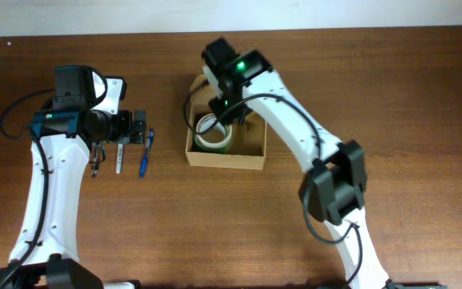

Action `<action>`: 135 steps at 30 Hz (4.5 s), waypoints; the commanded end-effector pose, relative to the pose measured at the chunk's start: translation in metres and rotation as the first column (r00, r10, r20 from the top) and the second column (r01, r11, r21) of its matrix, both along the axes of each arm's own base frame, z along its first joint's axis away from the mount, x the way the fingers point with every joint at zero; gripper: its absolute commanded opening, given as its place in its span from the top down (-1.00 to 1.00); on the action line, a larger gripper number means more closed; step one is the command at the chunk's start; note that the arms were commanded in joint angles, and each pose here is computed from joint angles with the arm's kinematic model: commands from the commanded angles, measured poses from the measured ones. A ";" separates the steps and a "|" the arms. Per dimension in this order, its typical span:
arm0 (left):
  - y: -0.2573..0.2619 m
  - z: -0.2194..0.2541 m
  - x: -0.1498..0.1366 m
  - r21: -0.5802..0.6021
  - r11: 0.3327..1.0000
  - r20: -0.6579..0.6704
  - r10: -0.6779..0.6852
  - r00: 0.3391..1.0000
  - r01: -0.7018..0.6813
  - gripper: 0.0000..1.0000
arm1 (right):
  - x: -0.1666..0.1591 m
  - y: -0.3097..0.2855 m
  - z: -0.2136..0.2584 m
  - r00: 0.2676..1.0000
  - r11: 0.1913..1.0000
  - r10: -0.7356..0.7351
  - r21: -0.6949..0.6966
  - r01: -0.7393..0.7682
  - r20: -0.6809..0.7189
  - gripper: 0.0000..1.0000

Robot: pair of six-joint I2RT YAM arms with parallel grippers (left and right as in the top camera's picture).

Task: Pack container
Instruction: 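Carry the white tape into the box and release it onto the green tape, then move the right gripper to the correction tape dispenser and grasp it, then carry the correction tape into the box and release it beside the tapes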

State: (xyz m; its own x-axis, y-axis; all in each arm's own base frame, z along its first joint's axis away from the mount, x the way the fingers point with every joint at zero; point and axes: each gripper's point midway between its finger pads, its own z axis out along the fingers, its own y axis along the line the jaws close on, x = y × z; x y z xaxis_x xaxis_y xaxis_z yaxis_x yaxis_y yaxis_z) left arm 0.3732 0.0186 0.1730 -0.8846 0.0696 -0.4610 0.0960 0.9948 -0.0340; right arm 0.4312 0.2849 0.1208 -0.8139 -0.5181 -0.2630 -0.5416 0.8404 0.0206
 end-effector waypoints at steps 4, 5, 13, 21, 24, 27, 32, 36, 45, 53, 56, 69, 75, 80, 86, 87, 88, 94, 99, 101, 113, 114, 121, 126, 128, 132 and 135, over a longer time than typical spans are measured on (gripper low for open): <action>0.002 0.006 0.005 0.007 1.000 0.017 -0.007 1.000 0.007 -0.99 | 0.007 -0.043 0.183 0.910 0.995 -0.089 0.069 0.067 0.404 0.52; 0.002 0.006 0.005 0.007 1.000 0.017 -0.007 1.000 0.007 -0.99 | 0.007 -0.054 0.192 0.900 0.994 -0.109 0.067 0.089 0.422 0.52; 0.002 0.006 0.005 0.007 1.000 0.017 -0.007 1.000 0.007 -0.98 | 0.033 -0.223 0.198 0.802 0.885 -0.455 0.096 0.456 0.387 0.52; 0.002 0.006 0.005 0.007 1.000 0.017 -0.007 1.000 0.007 -0.99 | 0.001 -0.355 0.106 0.706 0.702 -0.707 0.160 0.694 0.041 0.38; 0.002 0.006 0.005 0.007 1.000 0.017 -0.007 1.000 0.007 -0.99 | -0.026 -0.361 0.069 0.690 0.684 -0.719 0.088 0.724 -0.086 0.37; 0.002 0.006 0.005 0.007 1.000 0.017 -0.007 1.000 0.007 -0.99 | -0.046 -0.354 0.050 0.686 0.691 -0.709 0.033 0.722 -0.167 0.37; 0.002 0.006 0.005 0.007 1.000 0.017 -0.007 1.000 0.007 -0.99 | -0.061 -0.345 0.057 0.717 0.727 -0.676 0.004 0.687 -0.170 0.37; 0.002 0.006 0.005 0.007 1.000 0.017 -0.007 1.000 0.007 -0.99 | -0.071 -0.346 0.096 0.730 0.729 -0.680 0.050 0.683 -0.066 0.31; 0.002 0.006 0.005 0.007 1.000 0.017 -0.007 1.000 0.007 -0.99 | -0.129 -0.322 0.121 0.773 0.774 -0.630 0.144 0.617 0.073 0.10; 0.002 0.006 0.005 0.007 1.000 0.017 -0.007 1.000 0.007 -0.99 | -0.163 -0.323 0.012 0.776 0.776 -0.630 0.007 0.630 -0.012 -0.01; 0.002 0.006 0.005 0.007 1.000 0.017 -0.007 1.000 0.007 -0.99 | -0.163 -0.322 -0.008 0.773 0.773 -0.634 -0.001 0.634 -0.037 -0.07; 0.002 0.006 0.005 0.007 1.000 0.017 -0.007 1.000 0.007 -0.99 | -0.161 -0.324 -0.080 0.606 0.641 -0.761 -0.122 0.758 -0.234 -0.07; 0.002 0.006 0.005 0.007 1.000 0.017 -0.007 1.000 0.007 -0.99 | -0.163 -0.323 -0.106 0.552 0.609 -0.783 -0.173 0.774 -0.287 -0.05; 0.002 0.006 0.005 0.007 1.000 0.017 -0.007 1.000 0.007 -0.98 | -0.158 -0.323 -0.113 0.533 0.590 -0.796 -0.169 0.790 -0.286 -0.06; 0.002 0.006 0.005 0.007 1.000 0.017 -0.007 1.000 0.007 -0.99 | -0.154 -0.325 -0.121 0.522 0.569 -0.812 -0.150 0.809 -0.261 -0.07; 0.002 0.006 0.005 0.007 1.000 0.017 -0.007 1.000 0.007 -0.99 | -0.155 -0.325 -0.124 0.521 0.567 -0.813 -0.149 0.810 -0.259 -0.07; 0.002 0.006 0.005 0.007 1.000 0.017 -0.007 1.000 0.007 -0.99 | -0.158 -0.324 -0.128 0.517 0.563 -0.815 -0.149 0.813 -0.260 -0.07; 0.002 0.006 0.005 0.007 1.000 0.017 -0.007 1.000 0.007 -0.99 | -0.173 -0.322 -0.141 0.509 0.562 -0.815 -0.167 0.810 -0.276 -0.07; 0.002 0.006 0.005 0.007 1.000 0.017 -0.007 1.000 0.007 -0.99 | -0.174 -0.321 -0.142 0.507 0.563 -0.814 -0.170 0.809 -0.282 0.17; 0.002 0.006 0.005 0.007 1.000 0.017 -0.007 1.000 0.007 -0.99 | -0.175 -0.320 -0.142 0.507 0.564 -0.813 -0.171 0.808 -0.286 0.20; 0.002 0.006 0.005 0.007 1.000 0.017 -0.007 1.000 0.007 -0.99 | -0.174 -0.321 -0.139 0.534 0.591 -0.795 -0.169 0.789 -0.286 0.25; 0.002 0.006 0.005 0.007 1.000 0.017 -0.007 1.000 0.007 -0.99 | -0.170 -0.320 -0.136 0.537 0.592 -0.793 -0.154 0.791 -0.286 0.27; 0.002 0.006 0.005 0.007 1.000 0.017 -0.007 1.000 0.007 -0.99 | -0.132 -0.319 -0.089 0.608 0.632 -0.760 -0.045 0.773 -0.229 0.38; 0.002 0.006 0.005 0.007 1.000 0.017 -0.007 1.000 0.007 -0.98 | -0.100 -0.324 -0.022 0.637 0.642 -0.756 0.021 0.767 -0.153 0.52; 0.002 0.006 0.005 0.007 1.000 0.017 -0.007 1.000 0.007 -0.99 | -0.088 -0.324 0.005 0.646 0.645 -0.753 0.051 0.762 -0.125 0.60; 0.002 0.006 0.005 0.007 1.000 0.017 -0.007 1.000 0.007 -0.99 | -0.064 -0.312 0.071 0.706 0.699 -0.707 0.120 0.705 -0.026 0.80; 0.002 0.006 0.005 0.007 1.000 0.017 -0.007 1.000 0.007 -0.99 | -0.051 -0.289 0.124 0.750 0.746 -0.659 0.184 0.640 0.063 0.92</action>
